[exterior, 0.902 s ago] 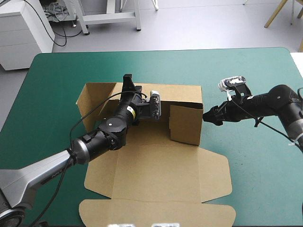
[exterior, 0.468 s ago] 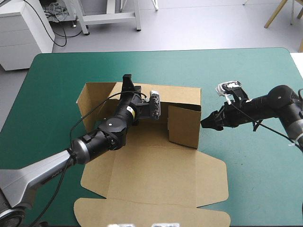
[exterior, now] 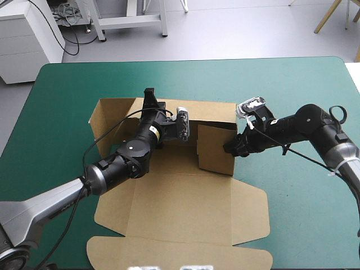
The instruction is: Fold the box
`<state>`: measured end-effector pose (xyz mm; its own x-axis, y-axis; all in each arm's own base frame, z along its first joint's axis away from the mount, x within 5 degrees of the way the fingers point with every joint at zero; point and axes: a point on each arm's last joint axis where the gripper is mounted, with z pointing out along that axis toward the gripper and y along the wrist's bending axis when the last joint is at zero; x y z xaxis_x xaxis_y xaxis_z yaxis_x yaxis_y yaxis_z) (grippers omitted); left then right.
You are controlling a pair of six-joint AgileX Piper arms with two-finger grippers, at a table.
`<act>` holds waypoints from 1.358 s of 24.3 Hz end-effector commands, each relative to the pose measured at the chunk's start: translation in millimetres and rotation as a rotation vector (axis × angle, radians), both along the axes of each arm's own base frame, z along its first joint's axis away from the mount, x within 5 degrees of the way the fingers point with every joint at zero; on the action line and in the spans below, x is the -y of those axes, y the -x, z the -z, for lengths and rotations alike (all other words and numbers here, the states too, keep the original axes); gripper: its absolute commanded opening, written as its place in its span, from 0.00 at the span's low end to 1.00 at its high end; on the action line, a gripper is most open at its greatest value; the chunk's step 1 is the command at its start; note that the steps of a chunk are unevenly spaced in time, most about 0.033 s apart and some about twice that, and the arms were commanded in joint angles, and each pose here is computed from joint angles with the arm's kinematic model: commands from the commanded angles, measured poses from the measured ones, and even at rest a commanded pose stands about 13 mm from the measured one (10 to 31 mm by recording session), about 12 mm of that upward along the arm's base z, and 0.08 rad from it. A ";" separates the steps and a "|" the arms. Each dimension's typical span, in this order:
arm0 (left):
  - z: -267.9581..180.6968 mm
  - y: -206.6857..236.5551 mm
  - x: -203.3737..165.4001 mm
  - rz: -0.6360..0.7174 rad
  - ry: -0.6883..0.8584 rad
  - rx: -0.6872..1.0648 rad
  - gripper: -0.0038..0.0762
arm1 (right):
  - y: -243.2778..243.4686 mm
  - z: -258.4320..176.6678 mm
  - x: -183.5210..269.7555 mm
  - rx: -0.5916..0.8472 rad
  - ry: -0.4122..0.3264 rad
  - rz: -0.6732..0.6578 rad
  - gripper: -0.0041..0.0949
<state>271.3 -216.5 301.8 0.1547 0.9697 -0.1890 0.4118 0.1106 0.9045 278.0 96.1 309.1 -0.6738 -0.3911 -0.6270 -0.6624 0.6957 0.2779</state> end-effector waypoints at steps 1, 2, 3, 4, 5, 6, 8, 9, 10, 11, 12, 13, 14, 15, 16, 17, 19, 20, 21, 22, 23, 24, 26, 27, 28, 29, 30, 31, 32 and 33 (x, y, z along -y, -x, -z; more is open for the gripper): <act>-16.4 1.4 -7.0 -0.055 0.046 0.031 0.04 | 6.7 -19.8 -7.5 0.064 -0.052 -0.002 0.20; -16.4 1.4 -7.0 -0.055 0.046 0.031 0.04 | 7.2 -19.7 -7.6 0.060 -0.052 -0.007 0.12; -16.4 1.4 -7.0 -0.058 0.053 0.030 0.04 | 7.6 -19.6 -7.7 0.060 -0.050 -0.013 0.04; -16.9 1.2 -7.1 -0.060 0.056 0.035 0.04 | 7.7 -19.5 -7.8 0.063 -0.048 -0.019 0.03; -17.0 1.1 -7.3 -0.062 0.056 0.037 0.04 | 7.9 -19.5 -7.8 0.064 -0.046 -0.025 0.03; -17.3 1.0 -7.3 -0.063 0.060 0.039 0.04 | 7.9 -19.5 -7.8 0.065 -0.045 -0.025 0.02; -18.1 0.7 -7.1 -0.058 0.051 0.051 0.04 | 7.8 -20.0 -7.8 0.067 -0.046 -0.025 0.02; -18.4 0.6 -7.1 -0.056 0.048 0.054 0.04 | 7.8 -19.9 -7.7 0.067 -0.044 -0.026 0.02; -19.7 1.2 -7.7 -0.056 0.051 0.057 0.04 | 7.9 -19.9 -7.8 0.066 -0.044 -0.026 0.02; -20.2 1.5 -7.8 -0.055 0.054 0.057 0.04 | 7.9 -19.9 -7.8 0.066 -0.044 -0.026 0.02; -21.4 2.0 -8.3 -0.055 0.057 0.059 0.04 | 7.9 -19.9 -7.8 0.066 -0.044 -0.026 0.02; -23.7 3.4 -8.4 -0.050 0.063 0.063 0.06 | 7.9 -19.9 -7.8 0.066 -0.044 -0.026 0.02; -25.6 4.3 -8.9 -0.045 0.069 0.066 0.11 | 7.9 -19.9 -7.8 0.066 -0.044 -0.026 0.02; -29.3 5.9 -10.5 -0.046 0.079 0.073 0.18 | 7.9 -19.9 -7.8 0.066 -0.044 -0.026 0.02; -30.9 6.6 -11.2 -0.051 0.097 0.074 0.25 | 7.9 -19.9 -7.8 0.066 -0.044 -0.026 0.02; -33.9 7.7 -12.6 -0.055 0.108 0.076 0.36 | 7.9 -19.9 -7.8 0.066 -0.044 -0.026 0.02; -35.7 8.6 -13.5 -0.056 0.113 0.079 0.53 | 7.9 -19.8 -7.7 0.066 -0.042 -0.027 0.02; -36.6 9.0 -13.7 -0.054 0.115 0.081 0.59 | 7.9 -19.6 -7.4 0.067 -0.038 -0.028 0.02; -37.9 9.6 -13.6 -0.054 0.118 0.084 0.65 | 7.9 -19.4 -7.3 0.068 -0.035 -0.028 0.02; -39.3 11.0 -12.4 -0.051 0.120 0.087 0.71 | 7.9 -19.2 -7.0 0.068 -0.031 -0.029 0.02; -40.1 12.3 -11.4 -0.055 0.118 0.090 0.76 | 7.7 -19.3 -7.0 0.067 -0.032 -0.024 0.02; -41.5 14.4 -9.3 -0.048 0.123 0.092 0.79 | 6.8 -19.4 -6.6 0.071 -0.033 -0.013 0.02; -47.8 23.8 -1.8 -0.012 0.135 0.107 0.82 | 3.2 -20.4 -3.9 0.087 -0.013 0.032 0.02; -50.5 28.2 1.3 0.001 0.137 0.115 0.82 | 1.0 -21.9 -1.2 0.098 0.016 0.057 0.02; -54.0 35.1 5.0 0.018 0.137 0.128 0.82 | -2.1 -26.5 2.1 0.109 0.042 0.099 0.02; -56.0 38.8 6.7 0.028 0.140 0.133 0.82 | -3.9 -30.2 4.8 0.116 0.067 0.125 0.02; -59.0 44.3 8.8 0.040 0.147 0.139 0.82 | -5.6 -34.6 7.4 0.127 0.091 0.147 0.02; -61.0 48.0 10.1 0.050 0.152 0.142 0.82 | -7.2 -39.6 9.5 0.142 0.110 0.164 0.02; -62.8 51.9 11.8 0.059 0.164 0.143 0.82 | -8.4 -43.8 10.8 0.155 0.122 0.176 0.02; -66.3 56.1 12.2 0.068 0.184 0.145 0.82 | -9.4 -48.9 12.1 0.169 0.132 0.186 0.02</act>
<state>227.7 -233.4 334.8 0.2233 0.9342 -0.2784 0.3647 0.1848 0.9126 286.2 89.5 325.0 -0.6889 -0.3925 -0.6094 -0.5845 0.7979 0.1469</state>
